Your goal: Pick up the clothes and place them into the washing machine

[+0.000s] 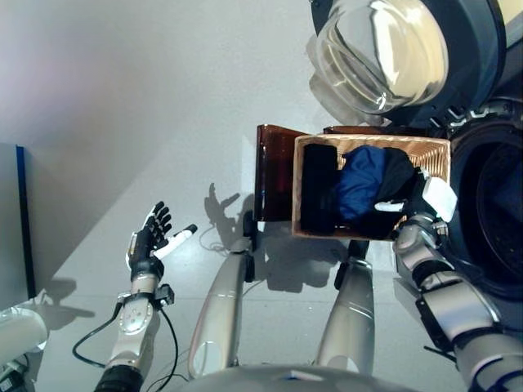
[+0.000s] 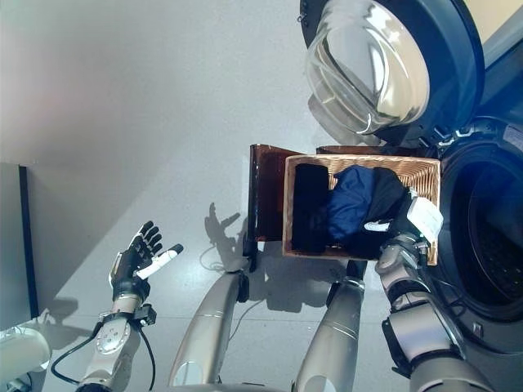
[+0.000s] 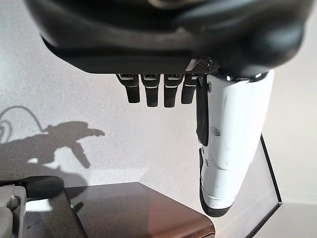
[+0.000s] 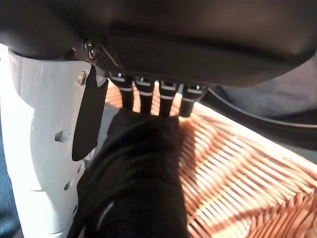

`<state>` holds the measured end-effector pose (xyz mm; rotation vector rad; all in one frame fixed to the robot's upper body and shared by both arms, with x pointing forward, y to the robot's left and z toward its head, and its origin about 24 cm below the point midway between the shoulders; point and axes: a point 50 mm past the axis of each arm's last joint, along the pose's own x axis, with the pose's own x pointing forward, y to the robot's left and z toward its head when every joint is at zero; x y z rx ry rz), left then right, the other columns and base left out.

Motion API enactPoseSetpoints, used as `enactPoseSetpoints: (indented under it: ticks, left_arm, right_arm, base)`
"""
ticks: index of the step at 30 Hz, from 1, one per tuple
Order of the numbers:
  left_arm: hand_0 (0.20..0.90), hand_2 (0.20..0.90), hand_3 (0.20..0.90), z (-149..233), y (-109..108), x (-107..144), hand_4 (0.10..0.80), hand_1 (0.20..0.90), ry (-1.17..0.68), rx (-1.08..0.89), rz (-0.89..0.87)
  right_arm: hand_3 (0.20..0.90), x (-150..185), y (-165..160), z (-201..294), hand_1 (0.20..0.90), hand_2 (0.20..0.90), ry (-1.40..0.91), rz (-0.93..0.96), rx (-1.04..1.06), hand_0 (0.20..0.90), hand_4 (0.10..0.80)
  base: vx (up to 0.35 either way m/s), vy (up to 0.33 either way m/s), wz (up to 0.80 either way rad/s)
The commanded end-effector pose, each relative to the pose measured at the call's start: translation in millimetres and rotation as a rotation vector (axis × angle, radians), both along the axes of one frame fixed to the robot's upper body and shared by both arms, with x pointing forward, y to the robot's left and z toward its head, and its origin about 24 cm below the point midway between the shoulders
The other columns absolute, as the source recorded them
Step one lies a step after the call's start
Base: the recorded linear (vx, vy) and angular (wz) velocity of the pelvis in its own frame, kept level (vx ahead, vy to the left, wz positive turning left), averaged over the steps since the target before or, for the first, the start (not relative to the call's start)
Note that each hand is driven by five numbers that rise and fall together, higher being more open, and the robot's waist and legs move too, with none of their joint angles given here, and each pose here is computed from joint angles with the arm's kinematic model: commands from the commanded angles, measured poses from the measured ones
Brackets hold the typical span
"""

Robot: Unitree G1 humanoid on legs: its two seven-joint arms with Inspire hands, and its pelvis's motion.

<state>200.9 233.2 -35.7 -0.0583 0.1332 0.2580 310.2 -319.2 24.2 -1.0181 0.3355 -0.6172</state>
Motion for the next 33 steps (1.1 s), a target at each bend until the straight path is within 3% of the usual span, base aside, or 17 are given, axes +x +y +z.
enactPoseSetpoints:
  ticks: [1,17,26,27,28,29,32,33]
  left_arm:
    - [0.9,0.9,0.9,30,41,-17,0.8,0.9,-0.129,0.105,0.107]
    - [0.9,0.9,0.9,42,45,-17,0.8,0.9,-0.174,0.119,0.102]
    - [0.9,0.9,0.9,42,46,-19,0.8,0.9,-0.169,0.116,0.092]
    - [0.9,0.9,0.9,42,46,-20,0.8,0.9,-0.169,0.116,0.09]
    - [0.9,0.9,0.9,42,46,-20,0.8,0.9,-0.167,0.114,0.089]
    - [0.9,0.9,0.9,42,46,-20,0.8,0.9,-0.167,0.115,0.088]
    - [0.9,0.9,0.9,42,47,-21,0.8,0.9,-0.164,0.118,0.091]
    - [0.9,0.9,0.9,42,48,-21,0.8,0.9,-0.166,0.12,0.096]
  right_arm:
    - [0.9,-9,-24,11,0.9,0.9,-0.004,-0.053,-0.087,0.9,0.8]
    - [0.9,3,-47,53,0.9,0.9,0.005,-0.044,-0.243,0.9,0.8]
    - [0.9,0,-51,52,0.9,0.9,0.056,-0.033,-0.287,0.9,0.8]
    - [0.837,0,-51,52,0.837,0.837,0.064,-0.031,-0.292,0.837,0.755]
    - [0.54,0,-51,52,0.54,0.54,0.071,-0.028,-0.297,0.54,0.543]
    - [0.488,1,-50,52,0.488,0.488,0.074,-0.027,-0.301,0.488,0.506]
    - [0.205,0,-51,52,0.205,0.205,0.08,-0.026,-0.31,0.205,0.304]
    - [0.2,1,-50,52,0.2,0.2,0.079,-0.024,-0.314,0.2,0.3]
  base:
    - [0.0,0.0,0.0]
    - [-0.019,0.01,-0.02]
    - [-0.014,-0.001,0.01]
    - [-0.016,-0.017,0.05]
    - [0.0,0.0,0.0]
    - [0.095,-0.026,0.05]
    - [0.065,-0.016,0.04]
    - [0.0,0.0,0.0]
